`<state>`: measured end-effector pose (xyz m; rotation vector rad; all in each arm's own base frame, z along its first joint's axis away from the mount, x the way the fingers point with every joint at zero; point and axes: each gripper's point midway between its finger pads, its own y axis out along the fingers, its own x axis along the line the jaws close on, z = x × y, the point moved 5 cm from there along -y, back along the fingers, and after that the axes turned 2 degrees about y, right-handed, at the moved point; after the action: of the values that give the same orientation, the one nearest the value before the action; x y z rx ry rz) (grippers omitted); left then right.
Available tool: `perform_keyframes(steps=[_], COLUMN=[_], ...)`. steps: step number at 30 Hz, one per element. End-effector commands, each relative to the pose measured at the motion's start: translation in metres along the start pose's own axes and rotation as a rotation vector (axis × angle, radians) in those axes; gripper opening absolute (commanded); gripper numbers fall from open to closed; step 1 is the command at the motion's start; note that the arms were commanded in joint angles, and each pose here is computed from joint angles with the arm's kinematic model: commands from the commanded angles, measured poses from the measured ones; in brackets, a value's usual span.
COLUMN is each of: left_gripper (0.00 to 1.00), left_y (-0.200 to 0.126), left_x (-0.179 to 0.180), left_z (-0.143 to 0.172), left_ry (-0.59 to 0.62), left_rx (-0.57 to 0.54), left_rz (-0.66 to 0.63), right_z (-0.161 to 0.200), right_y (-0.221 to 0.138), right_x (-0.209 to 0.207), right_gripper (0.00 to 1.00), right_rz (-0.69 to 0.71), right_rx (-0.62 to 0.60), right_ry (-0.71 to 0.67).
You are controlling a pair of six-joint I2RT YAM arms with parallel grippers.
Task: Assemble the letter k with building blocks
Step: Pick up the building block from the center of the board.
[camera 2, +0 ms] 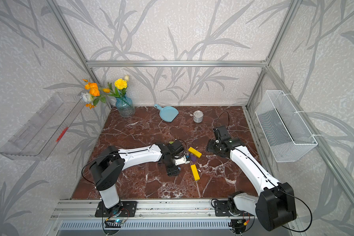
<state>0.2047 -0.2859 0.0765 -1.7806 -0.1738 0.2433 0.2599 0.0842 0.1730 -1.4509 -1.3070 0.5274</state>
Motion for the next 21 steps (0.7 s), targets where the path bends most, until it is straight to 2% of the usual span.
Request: perform_keyframes(steps=[1, 9, 15, 18, 20, 21], left_gripper=[0.74, 0.73, 0.65, 0.53, 0.36, 0.3], left_y=[-0.003, 0.005, 0.012, 0.014, 0.012, 0.009], left_x=[-0.003, -0.002, -0.003, -0.001, 0.003, 0.004], left_z=[-0.004, -0.003, -0.006, -0.005, -0.005, -0.005], left_ry=[0.011, 0.02, 0.015, 0.003, -0.011, -0.02], left_rx=[-0.001, 0.026, 0.047, 0.061, 0.068, 0.067], left_rz=[0.039, 0.018, 0.028, 0.016, -0.011, -0.022], right_z=[0.002, 0.002, 0.002, 0.002, 0.002, 0.002], right_y=[0.001, 0.0, -0.001, -0.002, -0.003, -0.003], right_x=[-0.003, -0.003, -0.002, -0.002, -0.002, -0.002], right_gripper=[0.71, 0.71, 0.71, 0.71, 0.71, 0.71], right_rz=[0.005, 0.003, -0.002, -0.005, -0.004, -0.005], right_rx=[0.001, 0.0, 0.0, -0.001, -0.003, -0.004], right_ry=[-0.005, -0.003, 0.0, 0.001, 0.001, 0.001])
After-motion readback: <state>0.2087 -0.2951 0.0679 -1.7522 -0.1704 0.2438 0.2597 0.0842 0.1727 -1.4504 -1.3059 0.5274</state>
